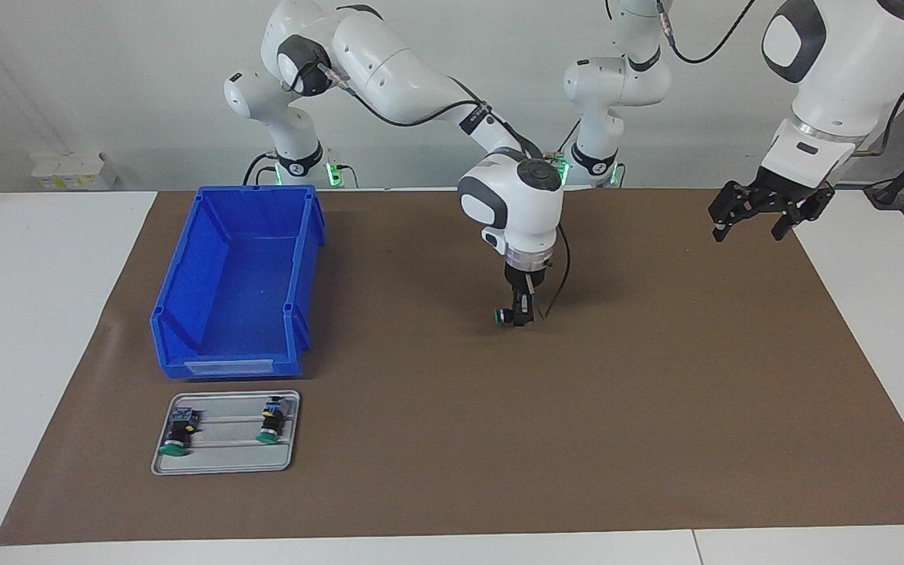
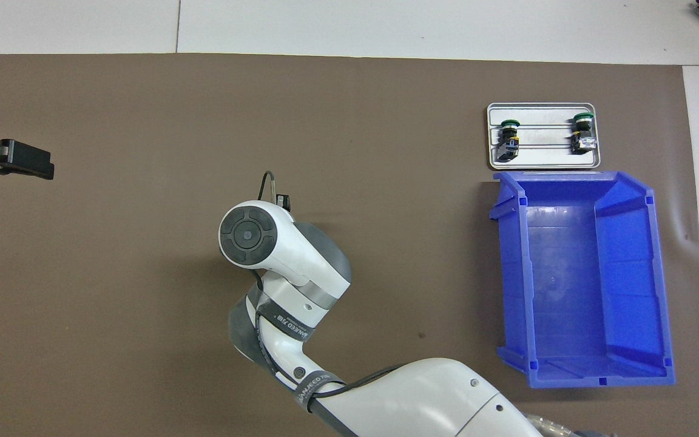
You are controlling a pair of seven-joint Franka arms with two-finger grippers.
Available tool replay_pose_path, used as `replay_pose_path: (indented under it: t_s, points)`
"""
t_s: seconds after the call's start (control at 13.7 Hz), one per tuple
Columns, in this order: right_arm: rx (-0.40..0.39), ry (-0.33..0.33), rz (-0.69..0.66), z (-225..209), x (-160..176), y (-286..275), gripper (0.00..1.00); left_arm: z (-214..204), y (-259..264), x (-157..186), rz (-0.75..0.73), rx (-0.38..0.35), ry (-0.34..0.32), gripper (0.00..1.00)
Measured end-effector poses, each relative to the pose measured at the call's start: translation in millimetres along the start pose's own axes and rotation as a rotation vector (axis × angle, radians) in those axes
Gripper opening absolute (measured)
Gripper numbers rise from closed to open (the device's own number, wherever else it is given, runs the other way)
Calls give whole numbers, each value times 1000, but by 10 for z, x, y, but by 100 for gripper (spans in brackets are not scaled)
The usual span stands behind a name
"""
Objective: Place and press button with both arms
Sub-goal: 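Lower the button onto the table and open the right gripper, then retract the right gripper to the bin while the left gripper approaches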
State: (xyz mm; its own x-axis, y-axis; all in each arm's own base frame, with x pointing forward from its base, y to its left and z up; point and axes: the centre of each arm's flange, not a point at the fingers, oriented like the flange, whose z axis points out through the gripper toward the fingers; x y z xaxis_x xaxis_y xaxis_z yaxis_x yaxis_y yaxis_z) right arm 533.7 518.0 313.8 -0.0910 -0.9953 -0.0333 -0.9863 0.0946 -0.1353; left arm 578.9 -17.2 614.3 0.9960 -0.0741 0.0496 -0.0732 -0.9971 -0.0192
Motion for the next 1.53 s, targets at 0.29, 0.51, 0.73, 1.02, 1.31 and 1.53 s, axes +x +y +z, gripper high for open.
replay_pose_path:
  t_s: [0.29,0.51,0.73,1.02,1.31,1.53]
  points:
    - [-6,-1,-1,77,33,37,48,0,0,0,0,0,0,100]
    - [9,-21,12,-112,65,-41,77,0,0,0,0,0,0,100]
    - [39,-49,-5,-474,152,-167,96,0,0,0,0,0,0,100]
    - [66,-45,-126,-929,735,-470,97,0,0,0,0,0,0,100]
    - [82,-37,-252,-1269,1323,-636,98,-1,55,2,9,-1,0,100]
    - [91,-18,-352,-1483,1767,-818,99,0,142,4,24,-2,0,100]
